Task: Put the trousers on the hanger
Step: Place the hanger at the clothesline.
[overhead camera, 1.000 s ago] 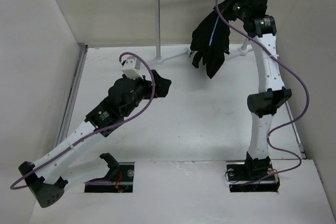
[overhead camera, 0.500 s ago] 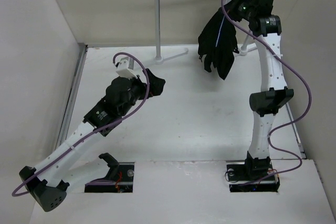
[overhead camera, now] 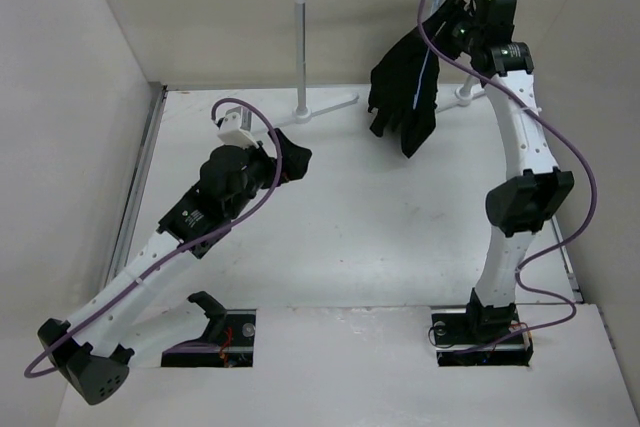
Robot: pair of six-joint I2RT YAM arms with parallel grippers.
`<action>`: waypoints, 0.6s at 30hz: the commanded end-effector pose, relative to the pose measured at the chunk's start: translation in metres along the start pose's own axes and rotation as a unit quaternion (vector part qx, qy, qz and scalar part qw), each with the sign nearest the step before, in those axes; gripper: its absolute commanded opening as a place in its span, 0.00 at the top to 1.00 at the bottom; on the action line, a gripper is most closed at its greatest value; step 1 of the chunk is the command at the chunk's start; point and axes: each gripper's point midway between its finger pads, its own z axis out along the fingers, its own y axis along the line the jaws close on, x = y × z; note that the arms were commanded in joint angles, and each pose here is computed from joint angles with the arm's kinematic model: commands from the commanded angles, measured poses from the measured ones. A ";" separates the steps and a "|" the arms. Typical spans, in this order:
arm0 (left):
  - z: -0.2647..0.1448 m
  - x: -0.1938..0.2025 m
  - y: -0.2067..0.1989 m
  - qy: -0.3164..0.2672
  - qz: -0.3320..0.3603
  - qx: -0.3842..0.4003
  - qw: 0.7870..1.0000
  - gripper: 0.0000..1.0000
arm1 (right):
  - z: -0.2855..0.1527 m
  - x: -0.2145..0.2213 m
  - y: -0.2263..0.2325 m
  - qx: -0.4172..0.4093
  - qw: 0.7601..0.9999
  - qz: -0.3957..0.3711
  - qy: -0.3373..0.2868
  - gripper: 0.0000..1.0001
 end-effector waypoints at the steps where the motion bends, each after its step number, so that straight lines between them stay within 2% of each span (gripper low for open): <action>1: -0.002 -0.004 -0.002 -0.002 -0.016 0.007 1.000 0.00 | -0.040 -0.052 0.035 -0.038 0.994 -0.017 -0.098 0.31; 4: 0.001 0.000 0.003 0.010 -0.023 -0.001 1.000 0.00 | -0.057 -0.058 0.045 -0.048 0.993 -0.019 -0.108 0.14; 8: 0.003 0.000 0.011 0.012 -0.033 -0.016 0.999 0.00 | -0.079 -0.061 0.049 -0.055 0.991 -0.025 -0.121 0.00; 18: 0.005 0.010 0.036 0.044 -0.043 -0.068 0.996 0.00 | -0.133 -0.050 0.038 -0.044 0.988 -0.017 -0.148 0.00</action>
